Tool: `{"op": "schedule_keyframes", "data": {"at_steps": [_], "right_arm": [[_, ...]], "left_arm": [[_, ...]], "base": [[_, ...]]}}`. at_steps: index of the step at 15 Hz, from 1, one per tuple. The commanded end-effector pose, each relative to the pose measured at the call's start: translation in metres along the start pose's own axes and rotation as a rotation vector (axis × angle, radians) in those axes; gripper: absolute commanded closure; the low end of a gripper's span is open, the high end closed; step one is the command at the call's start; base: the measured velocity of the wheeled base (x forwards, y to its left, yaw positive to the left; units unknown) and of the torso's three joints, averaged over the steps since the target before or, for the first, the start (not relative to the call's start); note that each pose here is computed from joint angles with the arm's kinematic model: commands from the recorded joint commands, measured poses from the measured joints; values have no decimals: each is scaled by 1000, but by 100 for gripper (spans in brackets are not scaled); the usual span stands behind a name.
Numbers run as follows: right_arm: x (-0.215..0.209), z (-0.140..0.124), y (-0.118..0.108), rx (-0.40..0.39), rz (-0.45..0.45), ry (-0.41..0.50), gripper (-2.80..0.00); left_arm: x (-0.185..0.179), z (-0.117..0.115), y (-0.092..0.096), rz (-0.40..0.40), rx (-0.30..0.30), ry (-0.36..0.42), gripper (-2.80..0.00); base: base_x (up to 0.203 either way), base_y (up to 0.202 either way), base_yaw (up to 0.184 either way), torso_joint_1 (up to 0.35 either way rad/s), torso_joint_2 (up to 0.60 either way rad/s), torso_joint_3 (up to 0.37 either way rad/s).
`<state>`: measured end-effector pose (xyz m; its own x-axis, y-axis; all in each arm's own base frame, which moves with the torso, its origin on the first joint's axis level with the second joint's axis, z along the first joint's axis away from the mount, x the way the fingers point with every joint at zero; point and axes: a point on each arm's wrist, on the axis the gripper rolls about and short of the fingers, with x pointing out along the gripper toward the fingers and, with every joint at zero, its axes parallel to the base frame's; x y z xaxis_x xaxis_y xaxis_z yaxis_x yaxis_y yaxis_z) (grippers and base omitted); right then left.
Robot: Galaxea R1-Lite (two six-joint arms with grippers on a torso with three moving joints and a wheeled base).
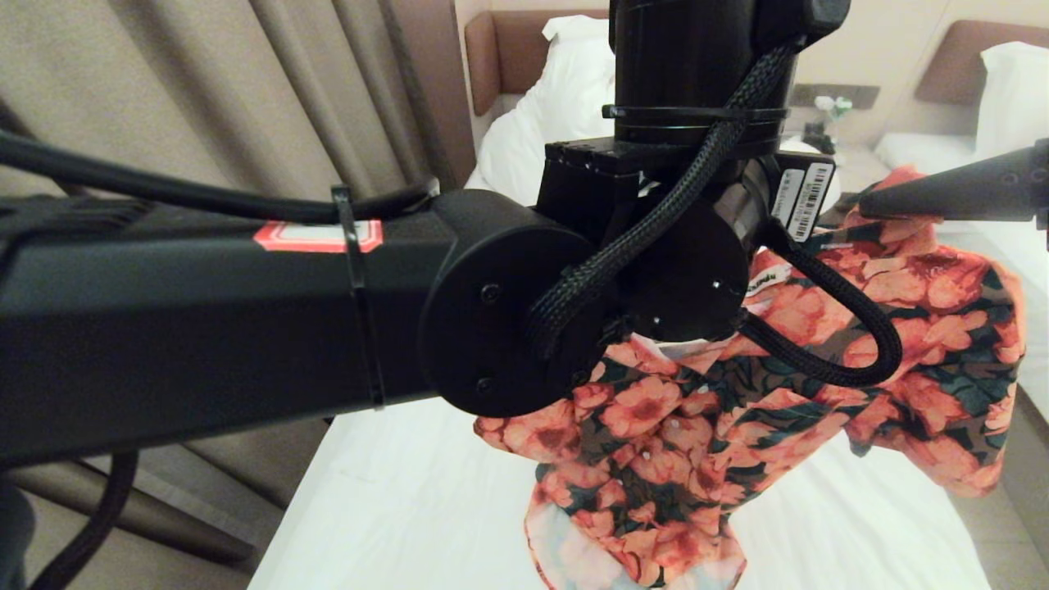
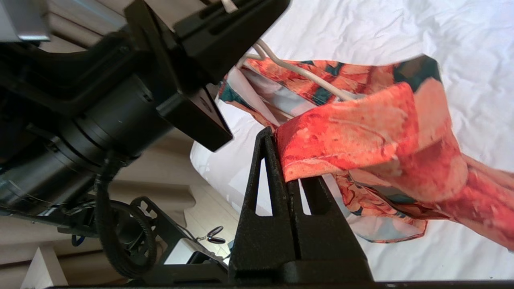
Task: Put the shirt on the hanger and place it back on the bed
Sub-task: Take the clothes hanger out of the clothes
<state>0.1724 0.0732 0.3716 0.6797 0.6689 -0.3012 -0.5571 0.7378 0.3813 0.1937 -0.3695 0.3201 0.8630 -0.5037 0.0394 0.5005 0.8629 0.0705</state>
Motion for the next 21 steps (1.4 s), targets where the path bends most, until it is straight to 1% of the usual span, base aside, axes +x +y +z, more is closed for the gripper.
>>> {"op": "schedule_keyframes", "data": {"at_steps": [1,3,6,12,14,15,19,21], "right_arm": [[1,-1,-1,3,-2,7,0],[6,-2,-4,-7,-10,20,0],[11,-5,-8,-30,-26,40,0],[9,-3,-17,-36,-66,31,0],[9,-4,-20,-52,-84,46,0],[10,-5,-22,-66,-89,61,0],[12,-6,-23,-71,-93,71,0],[12,-6,-24,-80,-93,72,0]], "left_arm": [[-1,3,3,8,-3,-8,0],[-1,8,8,20,-7,-19,0],[0,12,15,34,3,-28,0],[-1,25,37,81,33,-57,0],[-3,31,44,94,33,-68,0],[-3,32,46,98,32,-73,0],[-6,37,50,103,25,-88,0],[-8,40,52,104,38,-94,0]], "base": [[0,0,0,0,0,0],[0,0,0,0,0,0],[0,0,0,0,0,0],[0,0,0,0,0,0],[0,0,0,0,0,0],[0,0,0,0,0,0],[0,0,0,0,0,0],[0,0,0,0,0,0]]}}
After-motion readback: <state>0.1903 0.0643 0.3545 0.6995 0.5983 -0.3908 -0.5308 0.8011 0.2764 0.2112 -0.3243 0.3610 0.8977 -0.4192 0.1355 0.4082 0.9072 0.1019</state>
